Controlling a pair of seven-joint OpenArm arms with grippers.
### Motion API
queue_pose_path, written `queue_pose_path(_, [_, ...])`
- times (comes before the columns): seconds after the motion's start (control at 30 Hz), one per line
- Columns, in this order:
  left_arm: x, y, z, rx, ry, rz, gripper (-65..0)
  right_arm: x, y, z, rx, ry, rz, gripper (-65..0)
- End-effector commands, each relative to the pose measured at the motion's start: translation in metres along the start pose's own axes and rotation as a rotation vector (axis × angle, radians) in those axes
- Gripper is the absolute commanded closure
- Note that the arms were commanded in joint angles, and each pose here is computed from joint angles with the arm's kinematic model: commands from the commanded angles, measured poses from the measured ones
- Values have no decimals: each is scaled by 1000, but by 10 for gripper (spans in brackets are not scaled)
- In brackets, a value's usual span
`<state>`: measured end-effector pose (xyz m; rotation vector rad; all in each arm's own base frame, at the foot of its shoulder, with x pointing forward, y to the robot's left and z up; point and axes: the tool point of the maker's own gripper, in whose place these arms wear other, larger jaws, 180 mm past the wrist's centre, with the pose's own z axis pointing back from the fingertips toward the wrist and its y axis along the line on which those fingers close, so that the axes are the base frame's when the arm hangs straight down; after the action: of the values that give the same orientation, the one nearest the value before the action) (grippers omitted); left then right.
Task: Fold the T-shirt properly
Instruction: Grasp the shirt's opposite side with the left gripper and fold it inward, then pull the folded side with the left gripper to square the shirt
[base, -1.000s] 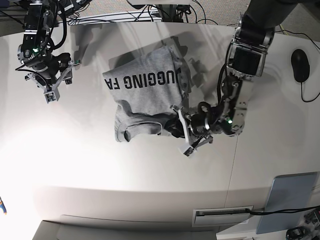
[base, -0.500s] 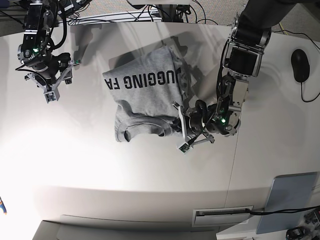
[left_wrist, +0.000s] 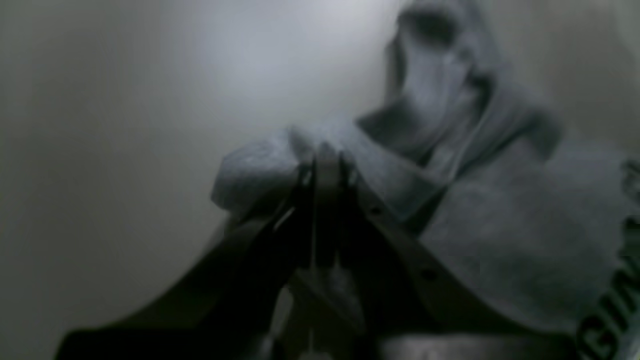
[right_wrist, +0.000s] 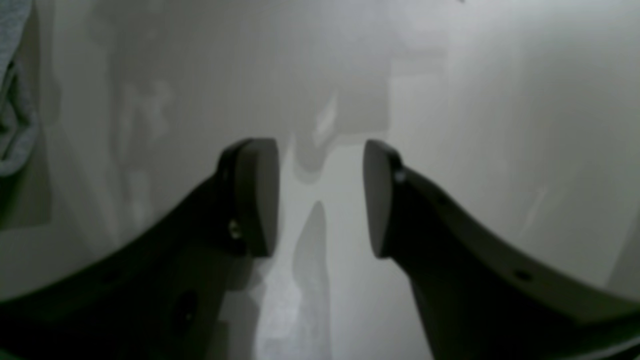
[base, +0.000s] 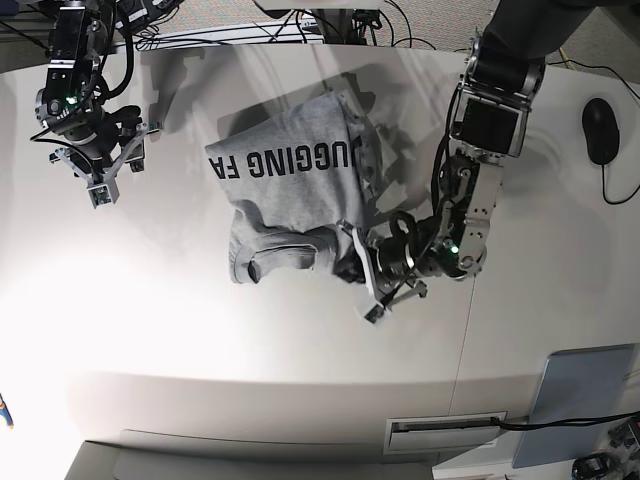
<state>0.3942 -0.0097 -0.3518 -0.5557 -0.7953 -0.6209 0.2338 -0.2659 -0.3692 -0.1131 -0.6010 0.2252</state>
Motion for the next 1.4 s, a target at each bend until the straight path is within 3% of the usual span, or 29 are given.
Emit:
queue_pose_path(0.0, [34, 5, 12, 13, -81, -23, 0, 13, -6, 5, -16, -45, 15, -273])
queue_pose_path(0.3, [43, 10, 75, 96, -61, -126, 0, 19, -6, 5, -16, -80, 16, -273])
queue_pose_path(0.47, [14, 37, 105, 232, -87, -26, 0, 19, -6, 5, -16, -82, 15, -273])
queue_pose_path(0.53, [4, 39, 107, 239, -118, 8, 0, 20, -6, 5, -16, -84, 15, -273])
queue_pose_path(0.63, [6, 35, 104, 226, -203, 31, 0, 20, -6, 5, -15, -86, 16, -273])
queue_pose_path(0.73, [9, 35, 96, 213, -231, 52, -199, 19, -6, 5, -15, -83, 16, -273])
queue_pose_path(0.8, [7, 38, 84, 200, -223, 86, -270, 18, -6, 5, -15, -74, 15, -273])
queue_pose_path(1.03, [-6, 70, 36, 165, -122, 251, -269, 13, -6, 5, -15, -50, 16, -273])
queue_pose_path(1.27, [-36, 84, 14, 128, 14, 345, -269, 14, -6, 5, -15, -51, 15, -273])
queue_pose_path(1.37, [-47, 75, 7, 57, 38, 377, -269, 14, -6, 5, -15, -51, 15, -273])
